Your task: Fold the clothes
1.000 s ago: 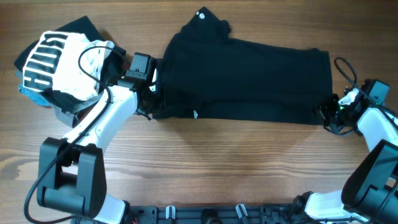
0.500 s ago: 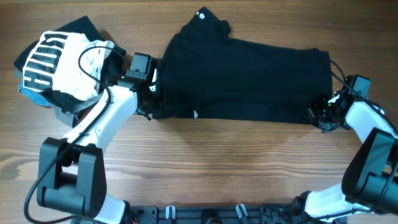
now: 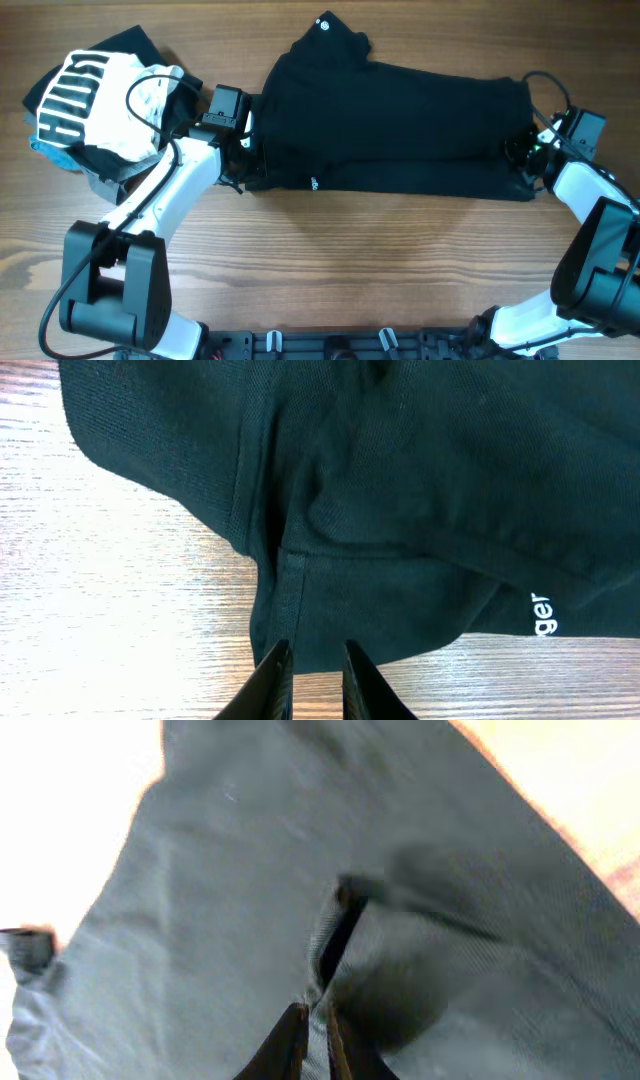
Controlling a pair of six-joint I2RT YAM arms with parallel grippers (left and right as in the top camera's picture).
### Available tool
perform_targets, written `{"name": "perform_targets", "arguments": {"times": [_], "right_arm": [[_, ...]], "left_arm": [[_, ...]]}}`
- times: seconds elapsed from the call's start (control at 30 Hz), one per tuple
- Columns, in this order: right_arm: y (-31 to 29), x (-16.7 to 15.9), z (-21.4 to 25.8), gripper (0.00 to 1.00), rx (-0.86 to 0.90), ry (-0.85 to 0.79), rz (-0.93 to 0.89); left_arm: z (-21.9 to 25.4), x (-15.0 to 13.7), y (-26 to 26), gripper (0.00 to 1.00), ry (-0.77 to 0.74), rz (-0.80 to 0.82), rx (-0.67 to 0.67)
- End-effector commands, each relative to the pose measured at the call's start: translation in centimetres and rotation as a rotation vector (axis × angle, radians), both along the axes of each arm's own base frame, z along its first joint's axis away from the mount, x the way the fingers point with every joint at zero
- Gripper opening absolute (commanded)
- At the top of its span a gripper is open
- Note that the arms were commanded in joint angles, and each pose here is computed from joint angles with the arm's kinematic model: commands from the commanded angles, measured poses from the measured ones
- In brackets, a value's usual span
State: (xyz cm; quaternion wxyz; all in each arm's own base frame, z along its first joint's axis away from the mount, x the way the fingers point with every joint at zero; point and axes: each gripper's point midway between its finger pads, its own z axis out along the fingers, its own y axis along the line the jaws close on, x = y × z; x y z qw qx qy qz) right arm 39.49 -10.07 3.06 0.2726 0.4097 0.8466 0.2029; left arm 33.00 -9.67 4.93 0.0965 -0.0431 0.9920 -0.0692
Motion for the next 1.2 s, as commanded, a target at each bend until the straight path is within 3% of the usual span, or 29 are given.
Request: {"name": "perform_targets", "arguments": {"times": [0.0,0.23,0.33,0.47,0.57,0.67,0.93,1.07,1.17], "right_arm": [[1.0,0.4,0.3,0.13,0.007,-0.035,0.080],[3.6,0.1,4.4,0.23,0.043,-0.144,0.232],[4.6,-1.9,6.7,0.24,0.044,-0.127,0.257],[5.4,-3.9,7.7,0.25,0.025,-0.101,0.309],[6.1,-5.4,7.5,0.27,0.018,-0.062,0.356],[6.7,-6.8,6.8,0.28,0.030,-0.009,0.390],[6.4,-7.7,6.0,0.29,0.016,0.044,0.387],[6.4,-7.8,6.0,0.29,0.015,0.049,0.386],[6.4,-7.8,6.0,0.29,0.012,0.050,0.385]], "left_arm": [[-0.1,0.2,-0.3,0.18,0.005,-0.008,-0.010],[0.3,-0.6,-0.2,0.29,0.028,-0.017,-0.011],[2.0,-1.0,-2.1,0.35,0.017,-0.094,-0.114],[2.8,-1.0,-4.6,0.29,-0.002,-0.149,-0.213],[2.1,-1.1,-5.5,0.26,-0.011,-0.220,-0.175],[1.1,-0.7,-6.0,0.34,-0.018,-0.239,-0.144],[-0.9,0.0,-10.6,0.34,-0.048,-0.363,-0.230],[-1.7,-0.9,-12.7,0.43,-0.076,-0.519,-0.201],[-2.1,-0.3,-12.8,0.49,-0.128,-0.543,-0.085]]}}
